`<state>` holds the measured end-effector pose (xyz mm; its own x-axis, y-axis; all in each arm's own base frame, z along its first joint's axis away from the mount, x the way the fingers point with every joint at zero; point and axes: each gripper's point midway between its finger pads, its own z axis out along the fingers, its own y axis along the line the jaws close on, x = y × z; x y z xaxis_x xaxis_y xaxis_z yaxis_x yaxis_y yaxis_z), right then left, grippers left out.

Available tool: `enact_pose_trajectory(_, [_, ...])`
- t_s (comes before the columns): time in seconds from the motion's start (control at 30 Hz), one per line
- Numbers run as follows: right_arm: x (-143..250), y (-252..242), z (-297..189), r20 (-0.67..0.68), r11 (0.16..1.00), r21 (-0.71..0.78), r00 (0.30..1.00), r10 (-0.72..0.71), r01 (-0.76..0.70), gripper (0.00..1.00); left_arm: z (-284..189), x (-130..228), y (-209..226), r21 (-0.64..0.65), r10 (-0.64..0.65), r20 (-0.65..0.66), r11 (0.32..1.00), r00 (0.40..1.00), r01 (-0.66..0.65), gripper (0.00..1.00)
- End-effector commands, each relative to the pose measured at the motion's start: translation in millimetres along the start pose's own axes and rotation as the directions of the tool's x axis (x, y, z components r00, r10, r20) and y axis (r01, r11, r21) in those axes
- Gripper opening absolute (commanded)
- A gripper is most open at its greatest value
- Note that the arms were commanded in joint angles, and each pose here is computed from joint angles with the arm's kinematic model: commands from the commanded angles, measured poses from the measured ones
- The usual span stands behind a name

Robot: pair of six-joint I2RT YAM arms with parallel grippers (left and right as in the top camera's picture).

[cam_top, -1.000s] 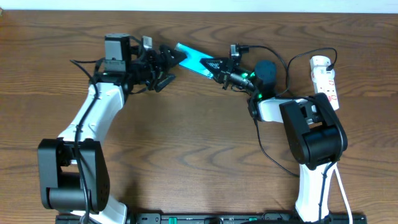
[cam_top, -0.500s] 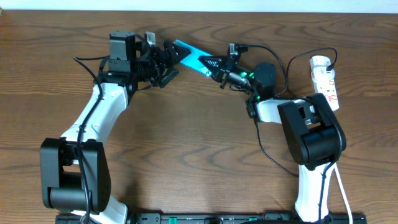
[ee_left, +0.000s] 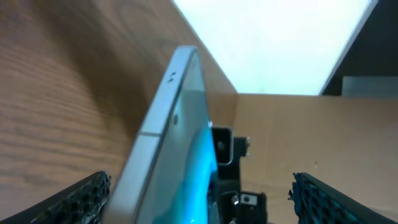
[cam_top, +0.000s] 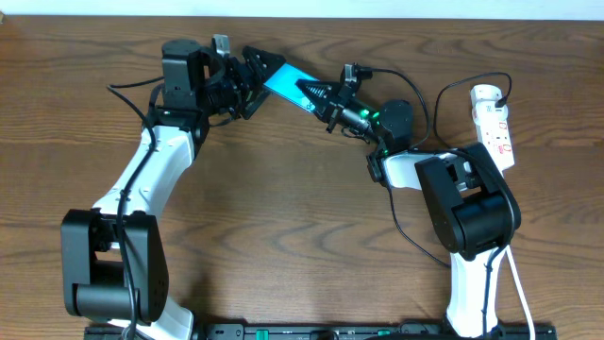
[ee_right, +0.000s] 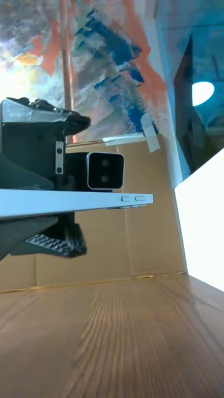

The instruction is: Plug charger to phone and switch on socket

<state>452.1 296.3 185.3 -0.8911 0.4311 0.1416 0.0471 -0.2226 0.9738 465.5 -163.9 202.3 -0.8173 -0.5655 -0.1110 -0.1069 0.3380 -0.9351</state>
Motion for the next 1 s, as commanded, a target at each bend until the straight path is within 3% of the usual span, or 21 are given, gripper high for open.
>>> enact_pose_trajectory(0.0, [-6,8,3,0.035,0.999,-0.032,0.999,-0.001,0.002,0.01,1,-5,1,0.021,-0.036,0.046,0.999,0.998,0.035,0.93])
enact_pose_trajectory(0.2, [-12,13,2,0.067,0.998,-0.054,0.998,0.015,-0.011,0.01,7,-8,-4,0.108,-0.049,0.127,0.994,0.991,0.035,0.93])
enact_pose_trajectory(0.77, [-8,12,4,0.054,0.999,-0.049,0.999,0.003,0.0,0.01,12,-4,-9,0.125,-0.051,0.125,0.992,0.991,0.036,0.93])
enact_pose_trajectory(0.97, [-8,10,4,0.056,0.999,-0.042,0.998,-0.011,0.013,0.01,11,-7,-14,0.15,-0.095,0.136,0.986,0.986,0.074,0.7])
